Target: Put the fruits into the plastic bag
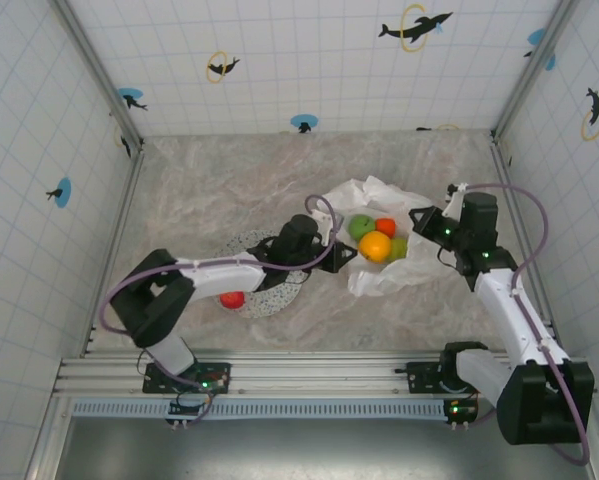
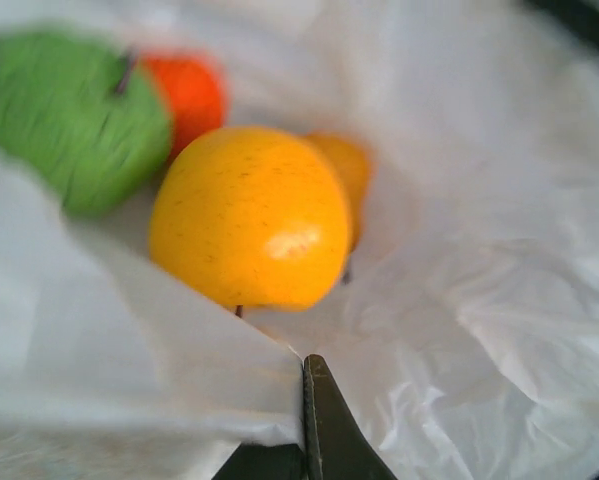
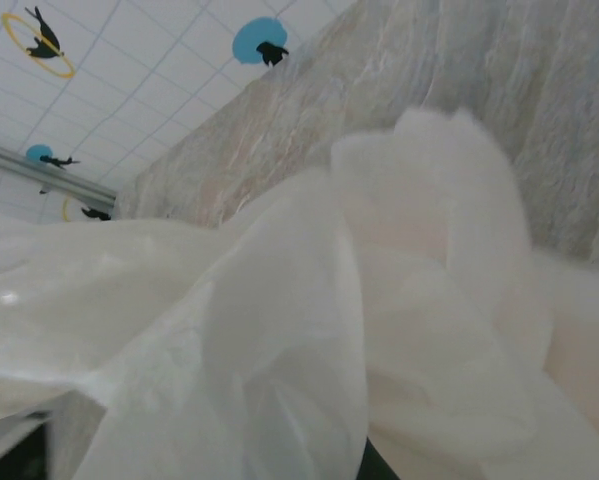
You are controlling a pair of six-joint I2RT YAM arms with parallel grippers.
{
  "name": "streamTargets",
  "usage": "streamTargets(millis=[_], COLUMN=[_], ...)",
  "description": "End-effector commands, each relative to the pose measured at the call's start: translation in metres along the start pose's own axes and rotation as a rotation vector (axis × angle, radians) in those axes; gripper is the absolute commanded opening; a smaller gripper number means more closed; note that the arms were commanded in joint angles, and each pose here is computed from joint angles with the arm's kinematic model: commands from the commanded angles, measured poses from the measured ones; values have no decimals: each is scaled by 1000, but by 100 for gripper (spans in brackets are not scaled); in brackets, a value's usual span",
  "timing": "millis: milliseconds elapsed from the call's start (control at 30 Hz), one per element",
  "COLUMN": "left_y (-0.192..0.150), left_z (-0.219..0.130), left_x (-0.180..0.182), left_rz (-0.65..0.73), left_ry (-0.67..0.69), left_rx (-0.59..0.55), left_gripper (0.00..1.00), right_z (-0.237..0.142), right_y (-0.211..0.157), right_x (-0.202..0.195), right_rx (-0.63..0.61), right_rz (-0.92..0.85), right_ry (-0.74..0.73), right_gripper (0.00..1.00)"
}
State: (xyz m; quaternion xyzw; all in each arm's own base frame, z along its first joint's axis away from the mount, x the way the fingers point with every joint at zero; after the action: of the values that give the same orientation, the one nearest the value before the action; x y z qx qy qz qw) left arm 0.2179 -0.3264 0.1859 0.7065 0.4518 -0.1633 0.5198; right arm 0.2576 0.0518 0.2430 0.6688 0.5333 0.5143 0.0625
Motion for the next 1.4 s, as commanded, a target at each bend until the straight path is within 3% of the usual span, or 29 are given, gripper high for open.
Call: streamTargets(millis=[0, 233, 333, 500, 900, 1000, 1133, 1367], left_y=[23, 41, 40, 26, 9, 6, -4, -15], left_z=[-24, -60, -63, -55, -47, -47, -56, -103], left_x=[-39, -54, -43, -16, -18, -26, -27, -4], left_rz=[58, 83, 101, 109, 101, 137, 183, 249], left_ry=[-161, -187, -101, 71, -78, -94, -66, 225], left_rx=[-57, -162, -192, -148, -70, -49, -17, -104], left_gripper=[0, 0, 0, 0, 1, 10, 34, 77], right_z=[-17, -30, -20, 0, 18, 19, 19, 10], right_y=[20, 35, 27, 14, 24, 25, 17, -2], right_x=[9, 21, 17, 12, 35, 42, 42, 44], right_rx=[-59, -116, -93, -48, -52, -48, -9, 41], right_rz=[-102, -149, -127, -76, -66, -90, -159, -291], right_ry=[-88, -114, -84, 2, 92, 111, 112, 178], right_gripper=[0, 0, 0, 0, 0, 0, 0, 0])
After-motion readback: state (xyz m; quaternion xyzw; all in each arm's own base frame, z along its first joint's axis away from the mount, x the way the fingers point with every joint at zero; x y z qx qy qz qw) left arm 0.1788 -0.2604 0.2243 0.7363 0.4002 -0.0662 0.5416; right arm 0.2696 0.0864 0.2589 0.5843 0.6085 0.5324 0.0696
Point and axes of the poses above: each hand's point on the last joint's axis, 136 mm out from that joint toward the fingers, its own z axis out along the fingers, its own x axis along the line the jaws close on, y = z × x, the point moved 9 cm from there along -z, back along the fingers, and after that the axes turned 3 degrees about -z, right-handed, at the moved point
